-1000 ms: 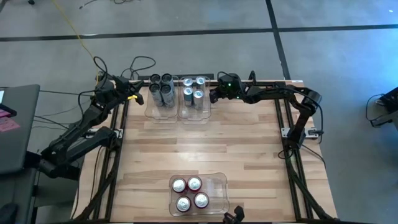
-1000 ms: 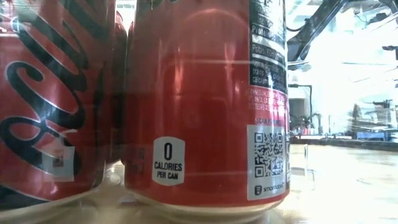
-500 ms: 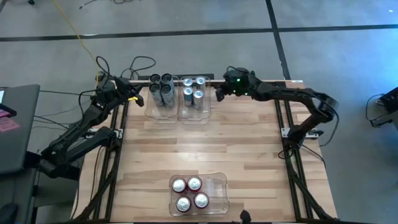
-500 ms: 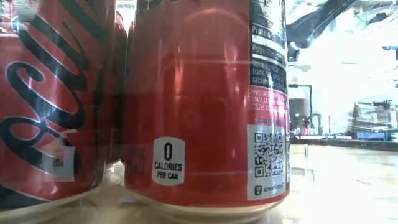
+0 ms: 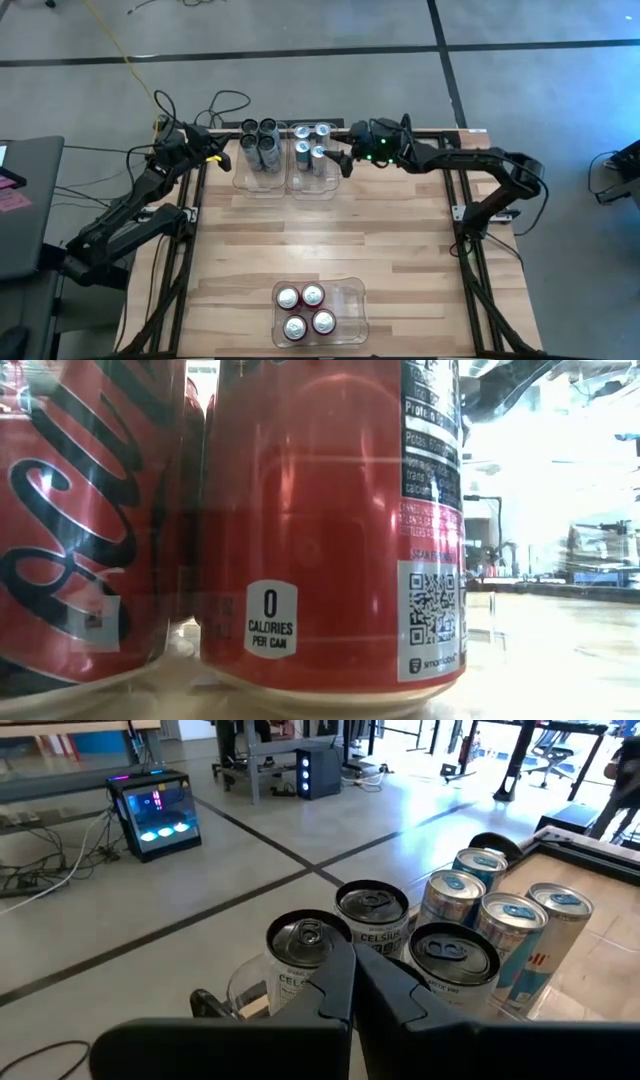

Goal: Sort soda cans
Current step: Adjust the blue soda can in the bottom transparent bin

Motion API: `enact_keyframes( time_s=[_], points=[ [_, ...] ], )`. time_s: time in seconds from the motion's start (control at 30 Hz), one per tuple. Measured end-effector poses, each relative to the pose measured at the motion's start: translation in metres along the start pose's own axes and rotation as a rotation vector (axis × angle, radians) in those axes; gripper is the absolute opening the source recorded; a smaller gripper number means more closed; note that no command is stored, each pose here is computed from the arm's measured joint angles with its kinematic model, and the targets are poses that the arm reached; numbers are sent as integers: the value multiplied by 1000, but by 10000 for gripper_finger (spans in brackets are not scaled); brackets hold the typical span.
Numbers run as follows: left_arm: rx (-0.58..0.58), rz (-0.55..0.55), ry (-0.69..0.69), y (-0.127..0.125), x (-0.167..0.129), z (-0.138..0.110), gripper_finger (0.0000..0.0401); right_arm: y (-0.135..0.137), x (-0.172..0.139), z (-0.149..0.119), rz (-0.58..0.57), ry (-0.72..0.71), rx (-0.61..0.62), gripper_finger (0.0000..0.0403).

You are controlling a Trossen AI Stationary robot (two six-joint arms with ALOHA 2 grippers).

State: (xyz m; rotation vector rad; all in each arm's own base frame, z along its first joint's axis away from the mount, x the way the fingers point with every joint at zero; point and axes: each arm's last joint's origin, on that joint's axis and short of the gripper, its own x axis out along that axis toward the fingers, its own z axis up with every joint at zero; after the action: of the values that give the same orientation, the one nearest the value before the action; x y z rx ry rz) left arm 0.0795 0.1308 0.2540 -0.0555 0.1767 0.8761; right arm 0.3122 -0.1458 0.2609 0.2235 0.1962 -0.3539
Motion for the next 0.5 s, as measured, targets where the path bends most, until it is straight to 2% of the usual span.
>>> enact_keyframes(
  time_s=[0.1,0.2,0.37,0.5],
  points=[
    [0,-1,-3,0,0,0,0,-8,8,-7,-35,92,78,367],
    [-5,-5,-4,0,0,0,0,-10,24,-8,-50,167,81,394],
    [-14,-12,0,-1,0,0,0,-5,50,-7,-51,324,31,388],
    [-14,-15,13,-1,0,-1,0,-5,61,-5,-56,372,16,388]
  ],
)
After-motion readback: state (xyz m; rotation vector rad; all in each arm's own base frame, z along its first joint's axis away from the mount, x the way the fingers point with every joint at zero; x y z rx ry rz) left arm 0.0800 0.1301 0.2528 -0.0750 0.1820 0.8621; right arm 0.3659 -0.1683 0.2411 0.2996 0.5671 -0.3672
